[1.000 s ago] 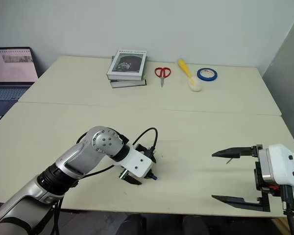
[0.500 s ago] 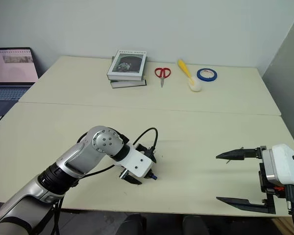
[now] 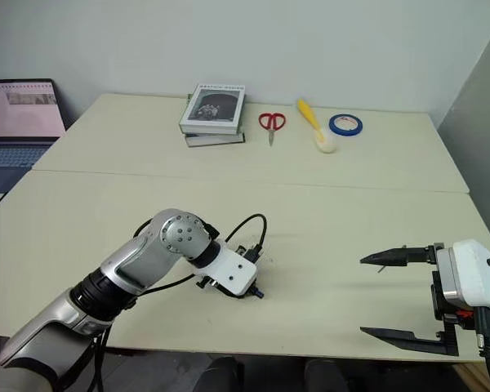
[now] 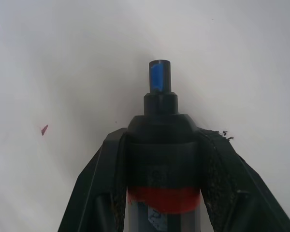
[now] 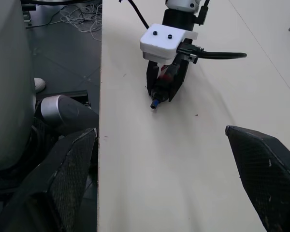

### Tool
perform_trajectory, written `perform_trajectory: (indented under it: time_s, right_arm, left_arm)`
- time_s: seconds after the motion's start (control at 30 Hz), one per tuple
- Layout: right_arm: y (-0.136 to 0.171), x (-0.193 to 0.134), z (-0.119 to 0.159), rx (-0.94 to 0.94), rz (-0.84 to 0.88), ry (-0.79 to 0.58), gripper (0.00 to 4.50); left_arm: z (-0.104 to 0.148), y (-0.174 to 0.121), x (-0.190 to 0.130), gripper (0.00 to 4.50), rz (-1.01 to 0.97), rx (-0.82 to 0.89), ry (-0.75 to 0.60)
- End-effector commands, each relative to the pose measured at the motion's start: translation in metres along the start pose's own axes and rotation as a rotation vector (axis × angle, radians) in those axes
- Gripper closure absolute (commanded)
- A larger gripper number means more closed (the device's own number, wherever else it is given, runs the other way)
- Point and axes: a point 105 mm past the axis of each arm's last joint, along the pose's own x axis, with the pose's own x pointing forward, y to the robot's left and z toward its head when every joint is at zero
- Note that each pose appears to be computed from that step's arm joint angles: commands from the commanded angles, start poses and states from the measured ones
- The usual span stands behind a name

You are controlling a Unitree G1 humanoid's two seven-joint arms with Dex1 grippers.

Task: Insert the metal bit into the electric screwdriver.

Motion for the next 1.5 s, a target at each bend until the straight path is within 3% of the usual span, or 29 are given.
perform_trajectory:
  time_s: [0.03, 0.23, 0.4, 0.57, 0.7, 0.8, 0.93, 1.2, 1.5]
  right_arm:
    - [0.001, 0.001, 0.004, -0.031, 0.009, 0.011, 0.00]
    - [0.005, 0.000, 0.004, -0.001, 0.033, 0.016, 0.00]
    - [0.004, -0.001, 0.005, 0.003, 0.030, 0.021, 0.00]
    - [0.001, -0.002, 0.004, 0.000, 0.012, 0.023, 0.00]
    - [-0.003, -0.002, 0.004, -0.005, -0.006, 0.019, 0.00]
    - [-0.009, -0.001, 0.006, -0.012, -0.038, 0.000, 0.00]
    - [-0.018, 0.002, 0.016, -0.011, -0.099, -0.065, 0.00]
    - [-0.041, 0.005, 0.028, -0.032, -0.202, -0.123, 0.00]
    - [-0.054, 0.016, 0.035, -0.018, -0.252, -0.151, 0.00]
  left_arm:
    - [0.002, 0.001, 0.008, 2.84, -0.004, 0.018, 0.015]
    - [0.011, 0.013, -0.001, 2.84, 0.061, -0.031, -0.065]
    - [0.033, 0.050, -0.038, 2.84, 0.255, -0.152, -0.270]
    - [0.036, 0.081, -0.071, 2.84, 0.467, -0.314, -0.434]
    - [0.044, 0.099, -0.081, 2.84, 0.601, -0.410, -0.600]
    - [0.051, 0.110, -0.085, 2.84, 0.697, -0.535, -0.799]
    - [0.049, 0.114, -0.079, 2.84, 0.877, -0.560, -0.920]
    - [0.025, 0.117, -0.076, 2.84, 1.158, -0.590, -0.918]
    - [0.004, 0.098, -0.063, 2.84, 1.231, -0.676, -0.884]
